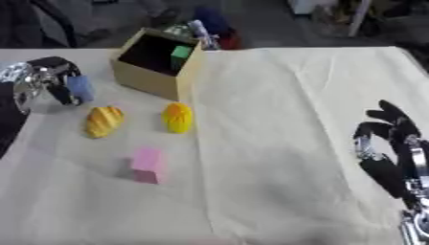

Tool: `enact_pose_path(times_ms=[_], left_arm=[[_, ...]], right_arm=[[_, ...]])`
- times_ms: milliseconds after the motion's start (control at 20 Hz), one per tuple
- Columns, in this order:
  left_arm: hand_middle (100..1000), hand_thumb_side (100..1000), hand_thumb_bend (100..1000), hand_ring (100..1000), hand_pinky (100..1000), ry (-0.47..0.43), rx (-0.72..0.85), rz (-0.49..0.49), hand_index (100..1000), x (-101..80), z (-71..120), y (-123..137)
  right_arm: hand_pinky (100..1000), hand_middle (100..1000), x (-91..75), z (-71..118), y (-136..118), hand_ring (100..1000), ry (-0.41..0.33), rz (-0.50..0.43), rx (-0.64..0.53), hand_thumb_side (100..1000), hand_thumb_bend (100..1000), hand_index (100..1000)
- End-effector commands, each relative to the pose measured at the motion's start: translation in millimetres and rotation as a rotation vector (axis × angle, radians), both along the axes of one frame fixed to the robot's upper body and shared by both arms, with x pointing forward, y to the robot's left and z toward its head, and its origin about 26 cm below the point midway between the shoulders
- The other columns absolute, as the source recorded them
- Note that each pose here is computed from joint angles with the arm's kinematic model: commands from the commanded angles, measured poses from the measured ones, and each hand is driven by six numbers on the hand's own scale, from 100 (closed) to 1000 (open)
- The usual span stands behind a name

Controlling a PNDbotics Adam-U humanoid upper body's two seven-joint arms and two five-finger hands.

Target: Pick up objects on the table and place them in the box.

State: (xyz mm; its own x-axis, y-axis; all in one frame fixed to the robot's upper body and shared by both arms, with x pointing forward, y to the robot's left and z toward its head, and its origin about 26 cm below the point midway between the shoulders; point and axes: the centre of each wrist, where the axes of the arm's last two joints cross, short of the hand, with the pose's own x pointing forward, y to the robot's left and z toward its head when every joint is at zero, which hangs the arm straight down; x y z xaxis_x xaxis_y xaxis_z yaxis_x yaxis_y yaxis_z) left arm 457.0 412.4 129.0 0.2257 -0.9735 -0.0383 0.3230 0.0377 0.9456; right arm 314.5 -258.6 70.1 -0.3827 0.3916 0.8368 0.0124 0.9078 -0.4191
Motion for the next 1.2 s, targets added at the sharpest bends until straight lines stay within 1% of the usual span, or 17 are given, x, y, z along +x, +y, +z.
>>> enact_pose_path(times_ms=[50,100,150,300,350,400,450,500,600,750,850,1050,1100,1150,1200], left_arm=[[520,100,263,531,599,-0.128,0.020,-0.009,707,1.0,28.4,7.2],[502,100,251,515,578,-0.156,0.023,-0.020,692,0.7,35.2,8.1],[499,100,250,513,576,-0.190,0.029,-0.039,690,0.2,46.4,9.3],[488,100,231,505,577,-0.297,0.048,-0.107,692,-2.5,87.3,8.2],[486,100,227,503,577,-0.336,0.059,-0.134,691,-3.0,101.6,4.5],[483,100,224,502,577,-0.369,0.060,-0.154,691,-2.8,112.1,-0.2],[483,100,226,503,581,-0.400,0.050,-0.173,692,-1.1,120.9,-7.2],[486,100,226,507,587,-0.421,0.033,-0.195,694,1.9,125.4,-15.9],[504,100,231,523,607,-0.420,0.015,-0.229,710,9.6,123.7,-32.8],[527,100,252,540,624,-0.371,0.018,-0.285,723,23.1,104.8,-62.8],[531,100,250,543,622,-0.343,0.020,-0.302,727,28.9,92.0,-77.2],[552,103,252,561,632,-0.322,0.014,-0.297,747,35.7,70.6,-94.5],[579,104,266,584,651,-0.322,0.013,-0.298,771,36.5,67.2,-97.0],[623,108,299,621,683,-0.319,0.014,-0.306,805,37.0,64.3,-99.4],[630,108,303,627,688,-0.314,0.015,-0.314,810,37.1,62.6,-100.8]], right_arm=[[856,787,1.8,7.0,-3.2,769,-0.021,-0.001,-0.009,436,100,940],[856,787,1.7,6.9,-3.6,769,-0.021,-0.002,-0.010,436,100,940],[856,787,1.6,6.7,-4.2,769,-0.020,-0.005,-0.011,436,100,940],[856,787,1.3,6.1,-5.8,769,-0.018,-0.010,-0.016,436,100,940],[856,787,1.1,5.7,-5.9,769,-0.016,-0.010,-0.017,429,100,940],[856,788,1.0,5.3,-5.8,769,-0.015,-0.008,-0.018,436,100,940],[856,788,1.0,4.9,-5.1,769,-0.014,-0.006,-0.017,437,100,940],[856,788,1.0,4.6,-4.4,769,-0.013,-0.002,-0.017,442,100,940],[856,788,1.2,4.5,-3.1,769,-0.013,0.004,-0.017,436,100,940],[856,788,1.9,4.6,-0.3,770,-0.012,0.016,-0.014,436,100,940],[856,788,2.6,5.4,1.8,770,-0.014,0.026,-0.012,435,100,940],[856,788,4.0,6.9,3.7,770,-0.016,0.037,-0.013,433,100,940],[856,788,4.3,7.3,4.2,770,-0.017,0.039,-0.013,433,100,940],[856,788,4.5,7.6,4.4,770,-0.018,0.040,-0.012,433,100,940],[856,788,4.6,7.8,4.5,771,-0.018,0.040,-0.012,433,100,940]])
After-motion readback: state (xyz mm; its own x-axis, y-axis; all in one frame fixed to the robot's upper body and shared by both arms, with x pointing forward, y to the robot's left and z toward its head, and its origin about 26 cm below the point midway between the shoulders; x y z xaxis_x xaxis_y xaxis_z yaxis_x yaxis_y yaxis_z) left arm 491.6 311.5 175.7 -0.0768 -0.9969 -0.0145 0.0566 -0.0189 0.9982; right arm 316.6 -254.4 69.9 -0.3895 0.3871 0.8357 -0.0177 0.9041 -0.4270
